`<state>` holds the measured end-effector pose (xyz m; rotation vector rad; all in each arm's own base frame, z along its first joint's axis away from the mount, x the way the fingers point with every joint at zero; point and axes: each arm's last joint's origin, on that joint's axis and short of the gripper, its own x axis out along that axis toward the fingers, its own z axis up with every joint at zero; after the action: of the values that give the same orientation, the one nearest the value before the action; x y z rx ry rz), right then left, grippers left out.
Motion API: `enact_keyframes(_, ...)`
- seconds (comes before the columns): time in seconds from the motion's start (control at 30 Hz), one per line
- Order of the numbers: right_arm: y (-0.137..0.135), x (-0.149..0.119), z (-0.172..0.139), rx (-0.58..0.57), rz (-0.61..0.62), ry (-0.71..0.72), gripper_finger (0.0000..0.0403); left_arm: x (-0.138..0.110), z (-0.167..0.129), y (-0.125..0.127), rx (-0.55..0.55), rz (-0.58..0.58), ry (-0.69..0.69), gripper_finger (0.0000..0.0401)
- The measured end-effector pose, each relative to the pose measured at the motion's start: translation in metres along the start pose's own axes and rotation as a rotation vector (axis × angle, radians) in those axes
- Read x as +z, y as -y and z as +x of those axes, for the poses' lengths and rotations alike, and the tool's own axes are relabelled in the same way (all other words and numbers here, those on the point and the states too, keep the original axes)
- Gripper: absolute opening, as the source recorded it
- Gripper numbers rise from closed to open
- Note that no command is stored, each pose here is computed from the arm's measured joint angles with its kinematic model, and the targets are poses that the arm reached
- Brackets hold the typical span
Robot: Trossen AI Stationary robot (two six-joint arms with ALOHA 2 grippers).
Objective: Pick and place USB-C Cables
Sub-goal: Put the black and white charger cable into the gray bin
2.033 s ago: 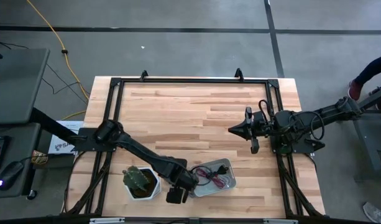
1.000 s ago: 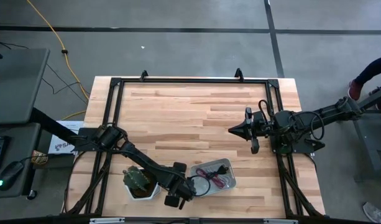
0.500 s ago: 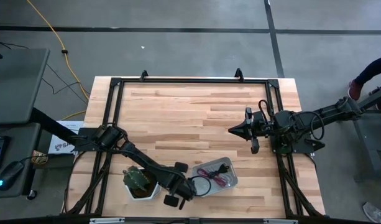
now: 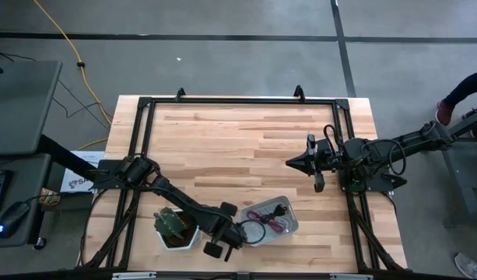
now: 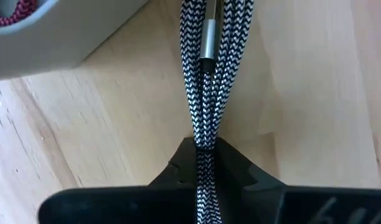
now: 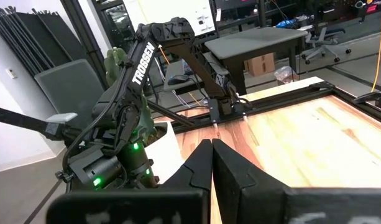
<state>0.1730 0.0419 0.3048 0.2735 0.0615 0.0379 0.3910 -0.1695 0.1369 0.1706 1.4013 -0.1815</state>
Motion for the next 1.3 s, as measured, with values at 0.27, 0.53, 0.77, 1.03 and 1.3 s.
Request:
enact_keyframes(0.27, 0.0, 0.0, 0.0, 0.0, 0.0, 0.0, 0.0, 0.003, -0.008, 0.0, -0.072, 0.149, -0.037, 0.0001)
enact_keyframes(0.53, 0.0, 0.0, 0.0, -0.003, -0.006, 0.001, 0.0, 0.012, -0.028, -0.006, -0.126, 0.201, -0.049, 0.0)
enact_keyframes(0.77, 0.0, 0.0, 0.0, -0.005, -0.008, 0.001, 0.0, 0.02, -0.056, -0.007, -0.137, 0.267, -0.059, 0.0)
enact_keyframes(1.03, 0.0, 0.0, 0.0, -0.005, -0.008, 0.0, 0.0, 0.017, -0.079, -0.009, -0.133, 0.331, -0.128, 0.0)
enact_keyframes(1.3, 0.0, 0.0, 0.0, -0.006, -0.009, -0.002, 0.0, 0.015, -0.125, -0.032, -0.083, 0.264, 0.014, 0.0)
